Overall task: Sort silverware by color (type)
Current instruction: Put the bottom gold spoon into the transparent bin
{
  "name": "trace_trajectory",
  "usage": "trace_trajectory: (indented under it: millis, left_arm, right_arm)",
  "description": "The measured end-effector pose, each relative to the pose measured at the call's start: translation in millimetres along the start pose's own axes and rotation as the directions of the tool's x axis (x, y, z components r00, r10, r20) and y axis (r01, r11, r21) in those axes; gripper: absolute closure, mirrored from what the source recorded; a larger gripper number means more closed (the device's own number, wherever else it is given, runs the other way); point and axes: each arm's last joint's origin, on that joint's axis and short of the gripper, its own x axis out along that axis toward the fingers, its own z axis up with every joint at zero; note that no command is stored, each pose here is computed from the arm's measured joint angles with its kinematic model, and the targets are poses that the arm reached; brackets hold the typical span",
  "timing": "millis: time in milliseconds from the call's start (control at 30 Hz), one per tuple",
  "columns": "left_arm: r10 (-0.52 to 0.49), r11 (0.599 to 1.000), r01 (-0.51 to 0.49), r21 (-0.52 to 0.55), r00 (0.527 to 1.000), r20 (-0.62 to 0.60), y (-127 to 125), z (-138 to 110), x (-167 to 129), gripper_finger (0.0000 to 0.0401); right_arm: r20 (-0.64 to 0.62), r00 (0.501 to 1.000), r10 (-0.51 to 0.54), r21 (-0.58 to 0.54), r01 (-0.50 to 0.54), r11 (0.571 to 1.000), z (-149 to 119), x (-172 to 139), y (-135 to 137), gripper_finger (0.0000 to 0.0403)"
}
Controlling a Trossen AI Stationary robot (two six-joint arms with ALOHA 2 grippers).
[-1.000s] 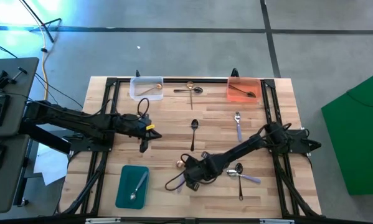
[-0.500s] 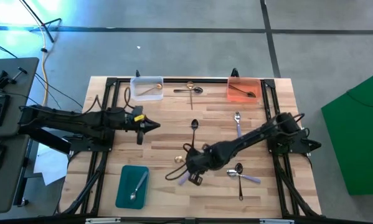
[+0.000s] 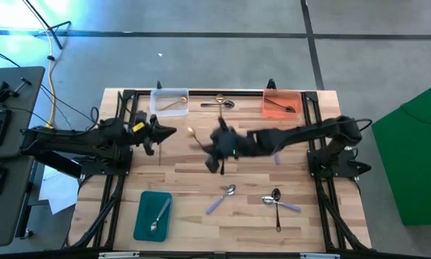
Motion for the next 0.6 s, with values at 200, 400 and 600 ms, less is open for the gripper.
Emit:
trace_trajectory:
  millis: [200, 400, 600]
  left_arm:
    - [0.020, 0.998, -0.019, -0.055, 1.000, 0.022, 6.0, 4.4, 1.0, 0.0365]
    - [-0.029, 0.997, 0.041, -0.070, 0.986, 0.166, 3.0, 19.1, 1.1, 0.0304]
    - [-0.028, 0.997, 0.041, -0.061, 0.981, 0.192, -4.1, 37.7, 18.7, 0.0259]
  right_arm:
    - [0.240, 0.949, 0.203, -0.031, -0.202, 0.979, 49.3, 7.3, -22.5, 0.0402]
    - [0.347, 0.874, 0.341, -0.102, -0.326, 0.940, 75.6, 5.7, -40.3, 0.0402]
    - [0.329, 0.862, 0.385, -0.128, -0.364, 0.923, 82.5, 7.4, -54.1, 0.0402]
